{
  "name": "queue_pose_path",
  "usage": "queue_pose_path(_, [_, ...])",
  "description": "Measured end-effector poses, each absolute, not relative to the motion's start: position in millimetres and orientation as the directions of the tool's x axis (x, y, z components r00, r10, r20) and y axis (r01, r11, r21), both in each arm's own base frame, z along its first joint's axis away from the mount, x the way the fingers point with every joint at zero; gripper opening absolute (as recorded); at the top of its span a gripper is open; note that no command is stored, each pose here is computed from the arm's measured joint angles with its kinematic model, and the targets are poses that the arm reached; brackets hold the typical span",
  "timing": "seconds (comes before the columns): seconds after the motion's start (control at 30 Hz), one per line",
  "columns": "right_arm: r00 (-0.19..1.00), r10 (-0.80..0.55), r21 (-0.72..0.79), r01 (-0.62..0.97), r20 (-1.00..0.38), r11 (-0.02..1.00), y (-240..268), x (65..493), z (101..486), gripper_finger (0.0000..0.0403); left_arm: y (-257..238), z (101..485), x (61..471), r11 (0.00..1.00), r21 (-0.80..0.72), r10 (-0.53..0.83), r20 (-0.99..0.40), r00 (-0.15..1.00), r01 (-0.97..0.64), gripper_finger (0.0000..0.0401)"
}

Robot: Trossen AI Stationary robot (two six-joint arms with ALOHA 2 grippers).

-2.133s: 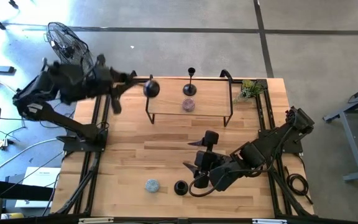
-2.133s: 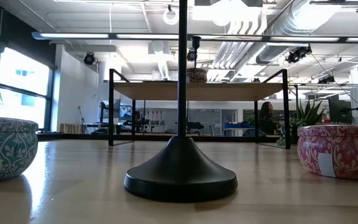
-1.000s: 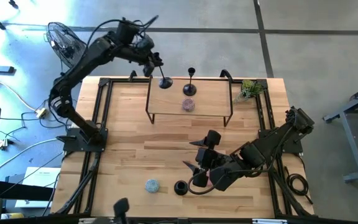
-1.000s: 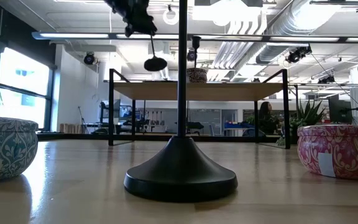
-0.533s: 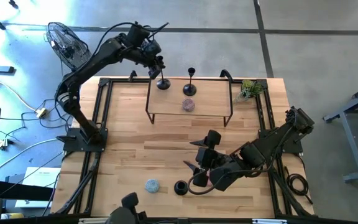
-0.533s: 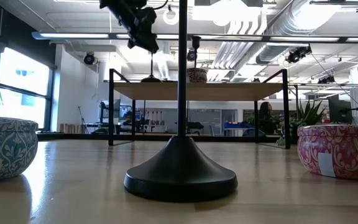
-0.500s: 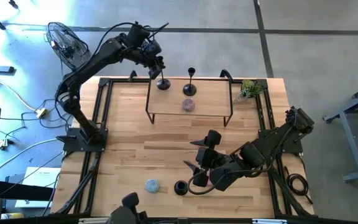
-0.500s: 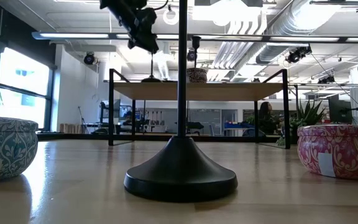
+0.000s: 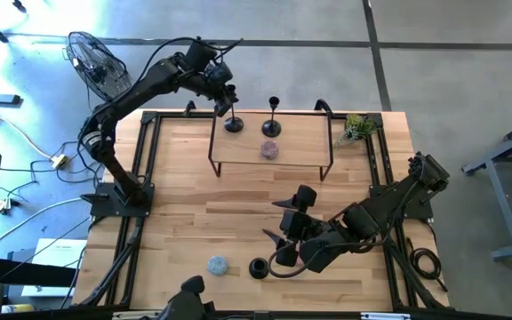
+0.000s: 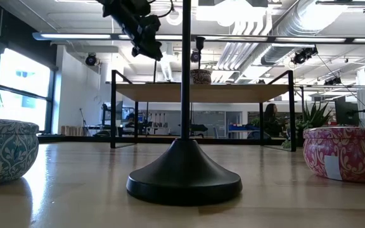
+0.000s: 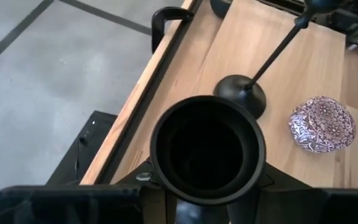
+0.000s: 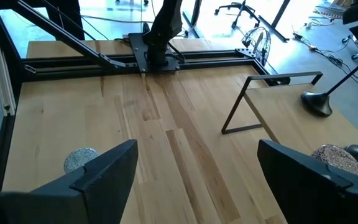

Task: Pick & Place candle stick holders
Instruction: Put the left black candle holder on the shelf

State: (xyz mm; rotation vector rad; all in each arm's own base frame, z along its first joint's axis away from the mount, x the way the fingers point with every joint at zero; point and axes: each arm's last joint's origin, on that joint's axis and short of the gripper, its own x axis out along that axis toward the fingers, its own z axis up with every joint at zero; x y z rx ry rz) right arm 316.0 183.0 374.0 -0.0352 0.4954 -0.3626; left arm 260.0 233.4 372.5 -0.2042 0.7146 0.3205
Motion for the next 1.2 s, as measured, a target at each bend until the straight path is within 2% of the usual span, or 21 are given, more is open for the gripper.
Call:
queue_pose_path(0.27, [0.817,-0.349,-0.121,0.331,-0.459,0.936,183.0,315.9,373.9,0.0327,230.8,370.8,259.6,0.939,-0.130,0.154,-0.669,0.727,-0.319,0.0091])
queue_pose_path(0.47, [0.812,-0.352,-0.130,0.331,-0.466,0.935,182.5,315.2,373.0,0.0327,228.8,362.9,259.6,0.937,-0.180,0.093,-0.696,0.712,-0.298,0.0195])
queue_pose_path(0.63, [0.802,-0.360,-0.127,0.342,-0.476,0.931,181.5,314.2,371.6,0.0327,227.8,363.4,258.5,0.940,-0.177,0.086,-0.702,0.707,-0.290,0.0238])
queue_pose_path(0.9, [0.801,-0.362,-0.130,0.343,-0.476,0.930,181.4,314.1,371.5,0.0327,224.4,371.1,256.3,0.947,-0.171,0.089,-0.675,0.732,-0.273,0.0247])
queue_pose_path(1.2, [0.802,-0.362,-0.129,0.344,-0.476,0.930,181.4,314.1,371.6,0.0327,214.2,394.2,247.2,0.955,-0.092,0.169,-0.610,0.774,-0.281,0.0248])
